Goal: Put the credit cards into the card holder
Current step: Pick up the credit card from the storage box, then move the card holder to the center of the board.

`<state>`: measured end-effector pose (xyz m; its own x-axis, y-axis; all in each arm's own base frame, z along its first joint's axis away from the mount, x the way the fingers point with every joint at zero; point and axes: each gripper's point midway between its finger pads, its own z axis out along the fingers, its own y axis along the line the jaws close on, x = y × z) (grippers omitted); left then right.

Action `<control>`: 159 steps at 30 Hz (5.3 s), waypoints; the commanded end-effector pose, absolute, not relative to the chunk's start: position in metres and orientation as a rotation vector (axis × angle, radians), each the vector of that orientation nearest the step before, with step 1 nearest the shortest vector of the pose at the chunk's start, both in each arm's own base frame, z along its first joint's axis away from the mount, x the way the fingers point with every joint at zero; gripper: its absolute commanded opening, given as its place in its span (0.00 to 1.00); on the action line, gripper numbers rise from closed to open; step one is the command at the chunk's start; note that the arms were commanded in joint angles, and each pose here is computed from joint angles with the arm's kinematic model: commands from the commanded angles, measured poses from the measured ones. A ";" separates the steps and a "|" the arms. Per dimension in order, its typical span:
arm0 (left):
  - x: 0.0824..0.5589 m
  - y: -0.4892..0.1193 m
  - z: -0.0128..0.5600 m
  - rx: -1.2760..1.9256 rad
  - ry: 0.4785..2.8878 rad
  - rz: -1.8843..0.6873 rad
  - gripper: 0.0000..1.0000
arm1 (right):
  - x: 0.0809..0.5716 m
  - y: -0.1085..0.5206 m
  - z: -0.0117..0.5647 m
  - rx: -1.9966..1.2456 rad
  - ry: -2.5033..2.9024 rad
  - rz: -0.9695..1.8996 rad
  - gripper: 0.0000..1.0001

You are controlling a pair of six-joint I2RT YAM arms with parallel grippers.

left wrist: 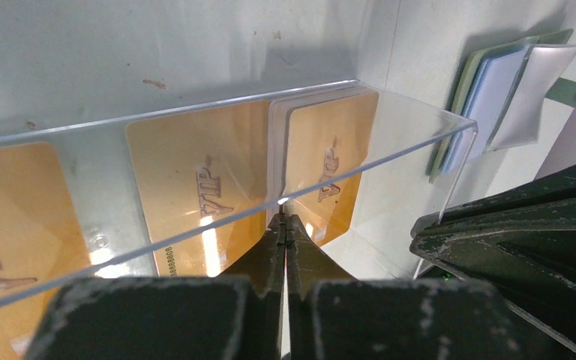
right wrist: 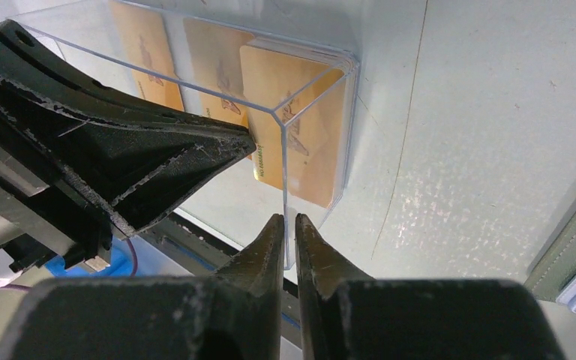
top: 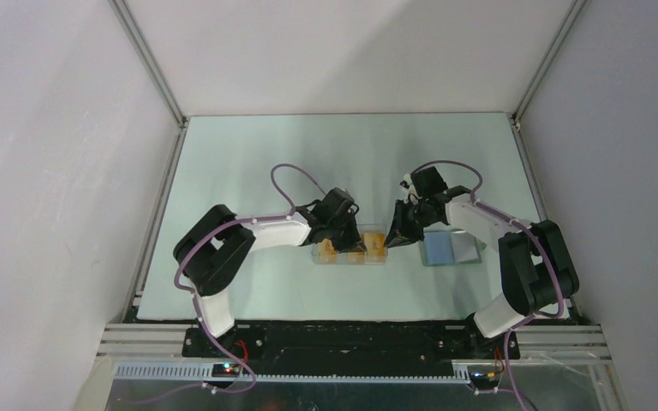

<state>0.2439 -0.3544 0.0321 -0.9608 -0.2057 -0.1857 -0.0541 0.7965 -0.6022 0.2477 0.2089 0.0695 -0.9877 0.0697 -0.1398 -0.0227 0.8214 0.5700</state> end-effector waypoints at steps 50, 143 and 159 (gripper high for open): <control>0.250 -0.335 0.155 -0.096 2.416 -0.885 0.00 | 0.249 0.208 0.145 -0.055 2.596 1.019 0.61; 0.245 -0.423 0.037 -0.073 2.771 -0.942 0.63 | 0.246 0.100 0.021 0.506 2.889 0.498 0.00; 0.221 -0.384 0.042 -0.086 2.789 -0.865 0.22 | 0.224 0.141 0.028 0.203 2.907 0.689 0.00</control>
